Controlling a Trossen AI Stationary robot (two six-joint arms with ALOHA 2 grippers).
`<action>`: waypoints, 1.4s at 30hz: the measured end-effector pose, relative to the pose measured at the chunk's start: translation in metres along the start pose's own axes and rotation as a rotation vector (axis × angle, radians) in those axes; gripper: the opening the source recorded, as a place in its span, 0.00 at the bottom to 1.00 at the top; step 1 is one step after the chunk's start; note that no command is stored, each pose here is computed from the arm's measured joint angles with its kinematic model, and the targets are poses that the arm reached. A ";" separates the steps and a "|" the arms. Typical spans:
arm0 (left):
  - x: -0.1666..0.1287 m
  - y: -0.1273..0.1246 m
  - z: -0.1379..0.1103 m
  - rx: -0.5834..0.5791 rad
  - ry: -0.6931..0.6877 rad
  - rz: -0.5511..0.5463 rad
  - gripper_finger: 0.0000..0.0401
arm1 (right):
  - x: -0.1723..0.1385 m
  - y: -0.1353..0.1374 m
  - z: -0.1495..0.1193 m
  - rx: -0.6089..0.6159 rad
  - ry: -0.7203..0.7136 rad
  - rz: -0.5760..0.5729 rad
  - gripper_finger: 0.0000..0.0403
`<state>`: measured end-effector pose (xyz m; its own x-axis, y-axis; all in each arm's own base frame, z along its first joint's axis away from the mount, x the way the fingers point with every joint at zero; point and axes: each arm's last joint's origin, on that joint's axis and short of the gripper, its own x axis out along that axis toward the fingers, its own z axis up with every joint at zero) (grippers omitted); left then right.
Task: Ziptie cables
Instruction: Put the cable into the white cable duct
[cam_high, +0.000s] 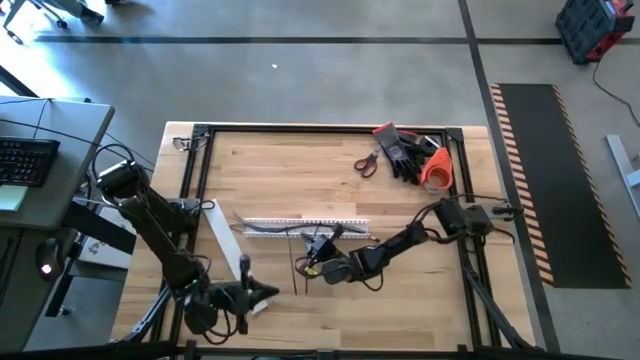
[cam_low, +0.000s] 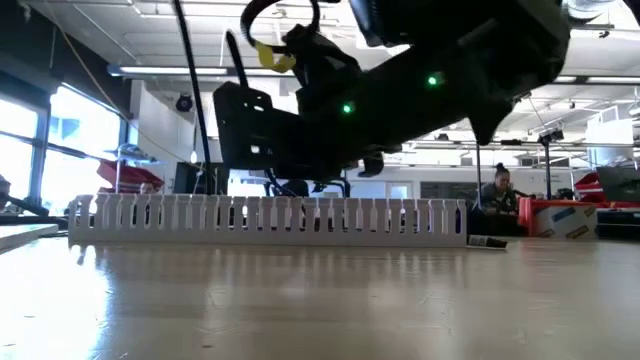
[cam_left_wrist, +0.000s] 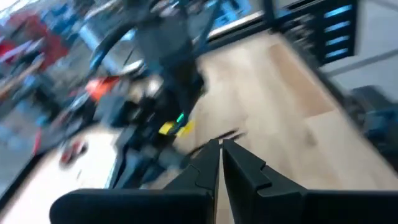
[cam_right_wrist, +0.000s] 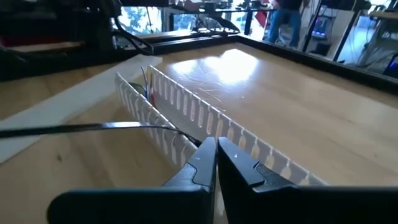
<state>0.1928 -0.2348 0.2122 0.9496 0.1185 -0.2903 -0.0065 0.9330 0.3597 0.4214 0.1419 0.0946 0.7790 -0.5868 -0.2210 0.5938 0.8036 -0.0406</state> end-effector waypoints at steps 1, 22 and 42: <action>-0.002 0.002 -0.003 -0.022 0.021 0.028 0.01 | 0.001 0.000 0.001 -0.013 0.003 -0.001 0.00; 0.027 0.075 -0.104 -0.139 0.598 0.177 0.40 | -0.026 0.011 0.026 -0.138 -0.034 0.019 0.00; 0.064 0.081 -0.080 -0.170 0.425 -0.124 0.06 | -0.172 -0.015 0.092 -0.304 0.204 0.221 0.07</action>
<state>0.2280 -0.1247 0.1513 0.7340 0.0983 -0.6721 0.0135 0.9872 0.1592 0.2973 0.2220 0.2233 0.8071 -0.3901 -0.4432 0.3072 0.9185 -0.2491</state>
